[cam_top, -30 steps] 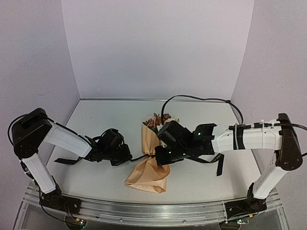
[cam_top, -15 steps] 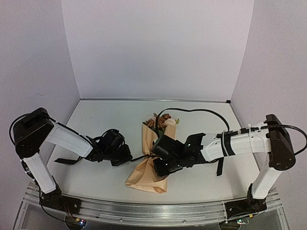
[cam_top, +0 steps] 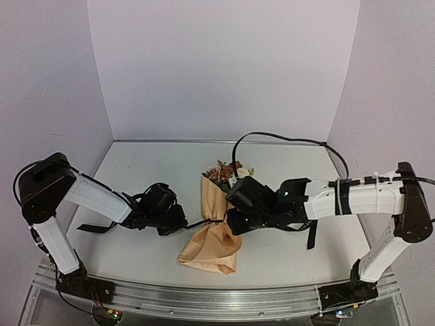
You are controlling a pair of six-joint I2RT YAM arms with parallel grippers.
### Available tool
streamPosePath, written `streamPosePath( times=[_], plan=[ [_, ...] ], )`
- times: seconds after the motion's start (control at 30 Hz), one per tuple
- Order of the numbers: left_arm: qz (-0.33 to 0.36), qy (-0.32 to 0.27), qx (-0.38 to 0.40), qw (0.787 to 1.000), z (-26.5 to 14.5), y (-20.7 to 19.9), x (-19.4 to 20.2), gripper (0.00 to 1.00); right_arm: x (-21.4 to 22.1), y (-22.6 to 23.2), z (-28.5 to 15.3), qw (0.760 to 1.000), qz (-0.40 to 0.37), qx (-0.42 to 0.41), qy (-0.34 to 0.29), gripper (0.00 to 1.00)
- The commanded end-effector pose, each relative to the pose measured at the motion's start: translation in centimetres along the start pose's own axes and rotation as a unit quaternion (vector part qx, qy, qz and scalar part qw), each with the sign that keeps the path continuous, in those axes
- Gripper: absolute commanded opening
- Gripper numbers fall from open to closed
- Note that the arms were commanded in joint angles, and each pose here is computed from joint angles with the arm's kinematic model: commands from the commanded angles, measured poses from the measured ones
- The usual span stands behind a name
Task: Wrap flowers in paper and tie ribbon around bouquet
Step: Pick up the left side of the half-tied ribbon from the folded bouquet.
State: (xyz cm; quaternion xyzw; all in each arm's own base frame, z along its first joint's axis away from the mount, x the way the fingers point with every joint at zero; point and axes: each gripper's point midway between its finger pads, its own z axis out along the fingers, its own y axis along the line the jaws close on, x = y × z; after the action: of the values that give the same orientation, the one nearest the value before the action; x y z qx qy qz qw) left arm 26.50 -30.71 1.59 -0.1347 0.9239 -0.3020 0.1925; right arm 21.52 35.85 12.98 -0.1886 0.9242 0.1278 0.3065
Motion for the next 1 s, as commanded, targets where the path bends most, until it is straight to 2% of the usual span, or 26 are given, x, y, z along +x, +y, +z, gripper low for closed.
streamPosePath(
  times=[0.0,0.13,0.23,0.67,0.97],
  plan=[
    [0.002,-0.004,0.01,1.0,0.0,-1.1,-0.3,0.0,-0.9,-0.7,1.2,0.999,-0.02,0.025,-0.005,0.36],
    [0.003,-0.005,0.01,1.0,0.1,-1.1,-0.3,0.0,-1.6,0.2,1.7,1.0,-0.026,0.015,-0.004,0.19],
    [0.003,-0.005,0.011,1.0,0.1,-1.2,-0.4,0.0,-1.6,1.1,2.0,1.0,-0.025,0.002,0.004,0.01],
    [-0.001,0.014,0.02,1.0,0.5,-1.4,0.4,0.0,3.5,4.4,5.5,0.996,-0.019,-0.038,0.073,0.0],
    [-0.001,0.017,0.019,1.0,0.4,-1.3,0.5,0.0,7.7,2.4,8.4,0.995,0.009,-0.019,0.098,0.0]
  ],
)
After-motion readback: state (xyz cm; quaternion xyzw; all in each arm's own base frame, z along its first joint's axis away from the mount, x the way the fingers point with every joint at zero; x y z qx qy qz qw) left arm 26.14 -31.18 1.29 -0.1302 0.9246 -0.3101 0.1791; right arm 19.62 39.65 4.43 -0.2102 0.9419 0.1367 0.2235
